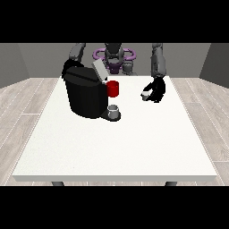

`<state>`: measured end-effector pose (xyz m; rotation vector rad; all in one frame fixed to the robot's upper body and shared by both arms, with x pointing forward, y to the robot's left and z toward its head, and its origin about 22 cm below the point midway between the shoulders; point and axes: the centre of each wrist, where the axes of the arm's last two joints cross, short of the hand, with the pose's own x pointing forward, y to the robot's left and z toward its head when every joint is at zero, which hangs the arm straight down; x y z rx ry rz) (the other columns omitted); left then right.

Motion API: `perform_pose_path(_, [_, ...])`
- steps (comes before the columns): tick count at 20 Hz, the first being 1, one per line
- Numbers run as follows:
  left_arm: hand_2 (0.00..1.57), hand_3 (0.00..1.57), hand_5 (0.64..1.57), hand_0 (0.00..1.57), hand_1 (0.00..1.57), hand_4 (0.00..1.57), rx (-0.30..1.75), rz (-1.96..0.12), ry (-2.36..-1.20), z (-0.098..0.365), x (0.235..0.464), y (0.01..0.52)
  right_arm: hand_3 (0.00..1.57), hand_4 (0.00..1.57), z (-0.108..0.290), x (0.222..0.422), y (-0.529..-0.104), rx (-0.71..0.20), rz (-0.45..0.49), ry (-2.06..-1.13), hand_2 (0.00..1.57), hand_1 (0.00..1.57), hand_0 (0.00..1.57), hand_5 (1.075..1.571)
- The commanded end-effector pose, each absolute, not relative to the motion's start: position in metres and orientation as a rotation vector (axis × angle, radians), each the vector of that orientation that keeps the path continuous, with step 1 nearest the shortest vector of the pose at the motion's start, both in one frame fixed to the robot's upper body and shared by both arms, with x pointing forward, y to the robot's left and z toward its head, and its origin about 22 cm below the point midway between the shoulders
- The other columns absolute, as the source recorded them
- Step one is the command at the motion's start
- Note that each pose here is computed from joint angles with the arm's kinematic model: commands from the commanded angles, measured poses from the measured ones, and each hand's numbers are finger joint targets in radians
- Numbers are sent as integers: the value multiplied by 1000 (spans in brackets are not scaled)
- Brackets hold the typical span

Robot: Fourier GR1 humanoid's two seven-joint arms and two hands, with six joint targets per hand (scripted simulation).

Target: Insert the coffee pod into the coffee machine and close the lid

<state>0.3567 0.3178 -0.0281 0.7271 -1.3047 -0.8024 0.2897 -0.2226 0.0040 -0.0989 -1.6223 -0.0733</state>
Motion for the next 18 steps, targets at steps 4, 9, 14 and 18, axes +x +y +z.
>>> perform_pose_path(4, [1399, 1363, 1571, 1266, 1266, 507, 729, -855, -1352, -26, 358, 332, 0, 398, -10, 276, -217, -72, -80, -1618, 0, 0, 0, 1571])
perform_pose_path(9, [1452, 1388, 1571, 1450, 1450, 623, 619, -902, -1495, 16, 388, 308, 0, 442, -11, 295, -225, -113, -142, -1581, 0, 0, 0, 1571])
perform_pose_path(14, [1362, 1337, 1571, 1289, 1289, 557, 571, -960, -1493, 61, 413, 279, 0, 490, -24, 296, -241, -136, -121, -1542, 0, 0, 0, 1571])
perform_pose_path(18, [1323, 1291, 1571, 1235, 1235, 571, 588, -940, -1520, 74, 416, 292, 0, 443, -28, 280, -217, -73, -37, -1539, 0, 0, 0, 1571])
